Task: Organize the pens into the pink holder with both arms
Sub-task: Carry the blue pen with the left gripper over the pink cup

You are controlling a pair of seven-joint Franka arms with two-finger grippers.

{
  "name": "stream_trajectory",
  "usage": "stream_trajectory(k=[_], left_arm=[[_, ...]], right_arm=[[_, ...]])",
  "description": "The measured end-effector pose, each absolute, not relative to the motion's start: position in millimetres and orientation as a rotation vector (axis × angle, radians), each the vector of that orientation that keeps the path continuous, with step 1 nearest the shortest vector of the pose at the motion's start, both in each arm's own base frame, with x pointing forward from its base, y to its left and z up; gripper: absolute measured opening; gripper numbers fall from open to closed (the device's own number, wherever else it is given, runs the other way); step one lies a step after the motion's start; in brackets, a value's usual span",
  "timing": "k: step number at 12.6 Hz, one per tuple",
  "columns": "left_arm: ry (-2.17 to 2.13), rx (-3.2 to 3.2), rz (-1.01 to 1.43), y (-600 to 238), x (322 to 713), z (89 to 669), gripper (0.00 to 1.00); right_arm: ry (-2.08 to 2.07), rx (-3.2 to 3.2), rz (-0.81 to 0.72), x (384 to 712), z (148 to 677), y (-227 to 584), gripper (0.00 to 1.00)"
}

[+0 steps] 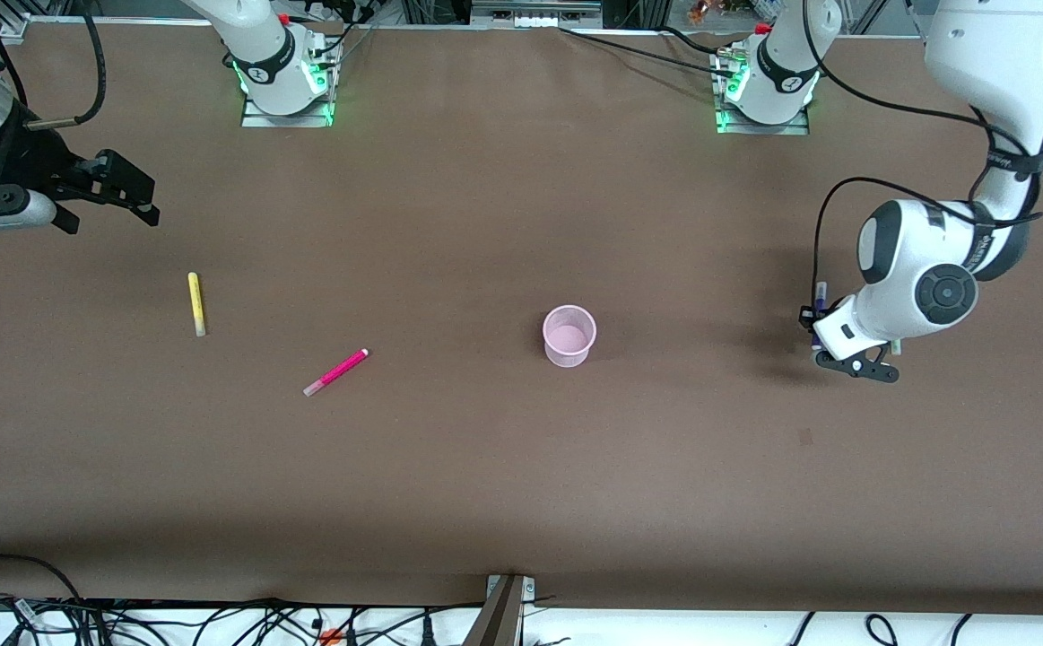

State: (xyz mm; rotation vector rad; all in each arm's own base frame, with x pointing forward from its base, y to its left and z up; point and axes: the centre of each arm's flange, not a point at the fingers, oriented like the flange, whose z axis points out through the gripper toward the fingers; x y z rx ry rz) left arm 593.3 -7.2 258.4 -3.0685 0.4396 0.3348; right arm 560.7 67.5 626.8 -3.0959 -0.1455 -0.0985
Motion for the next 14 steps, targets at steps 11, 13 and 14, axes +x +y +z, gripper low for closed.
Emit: stream_trajectory(k=[11, 13, 14], left_arm=[[1.092, -3.685, -0.063, -181.9, 643.2, 397.7, 0.18], [1.275, -3.703, -0.252, -203.4, 657.1, 389.1, 0.18], [1.391, -3.668, -0.363, -219.0, 660.8, 379.0, 0.18]], right_arm=[[-0.14, -3.098, -0.095, 565.5, 620.6, 66.4, 1.0], [-0.14, -3.098, -0.095, 565.5, 620.6, 66.3, 1.0], [-0.14, -3.098, -0.095, 565.5, 620.6, 66.3, 1.0]])
